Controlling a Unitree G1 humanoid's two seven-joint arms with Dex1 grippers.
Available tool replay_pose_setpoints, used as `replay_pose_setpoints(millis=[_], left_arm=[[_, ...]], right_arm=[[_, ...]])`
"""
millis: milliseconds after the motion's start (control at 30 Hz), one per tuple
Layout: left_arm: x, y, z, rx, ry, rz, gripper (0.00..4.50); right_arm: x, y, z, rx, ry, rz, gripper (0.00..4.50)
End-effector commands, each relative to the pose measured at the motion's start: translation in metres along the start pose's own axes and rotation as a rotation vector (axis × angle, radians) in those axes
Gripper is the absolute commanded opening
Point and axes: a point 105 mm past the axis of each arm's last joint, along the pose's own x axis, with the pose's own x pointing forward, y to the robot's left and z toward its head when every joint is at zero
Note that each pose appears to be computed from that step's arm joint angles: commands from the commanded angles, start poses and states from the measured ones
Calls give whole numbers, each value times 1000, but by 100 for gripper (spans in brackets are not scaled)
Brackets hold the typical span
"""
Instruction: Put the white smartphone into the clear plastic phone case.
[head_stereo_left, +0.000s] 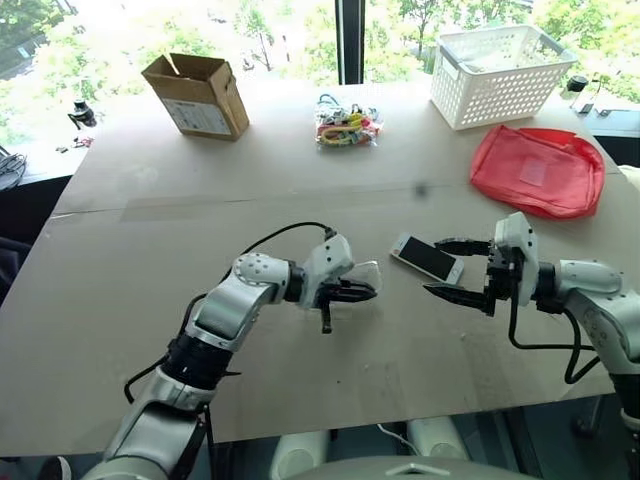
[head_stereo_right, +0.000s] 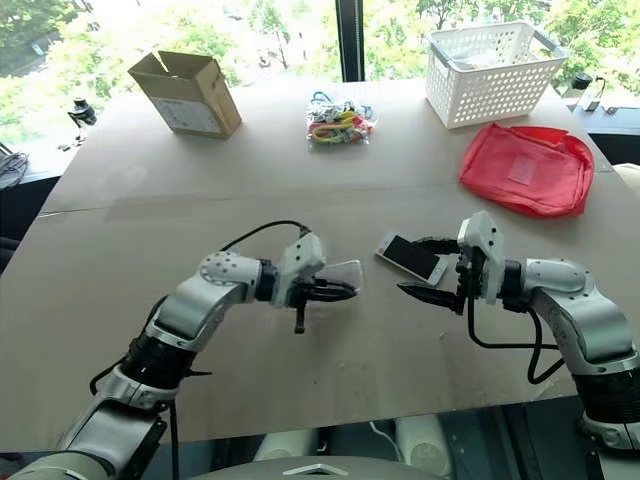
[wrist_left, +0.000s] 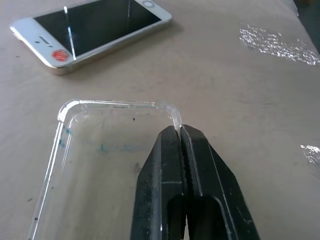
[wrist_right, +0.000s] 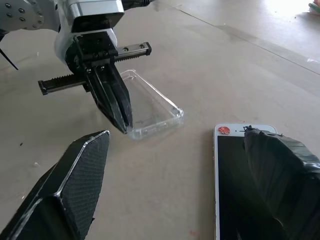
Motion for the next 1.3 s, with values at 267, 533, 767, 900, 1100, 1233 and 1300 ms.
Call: replay_pose_setpoints(millis=[267,533,767,900,1100,1233,1300], left_arm=[[6,-14,12,95,1,-112,222],[-11,-5,47,118,-112,-32,434],[-63,-10,67,90,-169,92,434],[-93,-20,58,86,-108,176,434],[-114,-36,66,108,-106,252,434],[-113,-42,68,101,-115,254,434],[-112,-43,66,99,-100,254,434]], right_arm=[[-5,3,9,-101,-3,17,450],[-12,-10,-3,-149,56,-17,450],[-17,-35,-41,-126,237,-157,450],[-7,-38,-51,-109,249,-186,450],[3,-49,-65,-113,281,-225,450],[5,-50,-68,-123,287,-206,450],[6,-51,-69,-127,294,-199,450]])
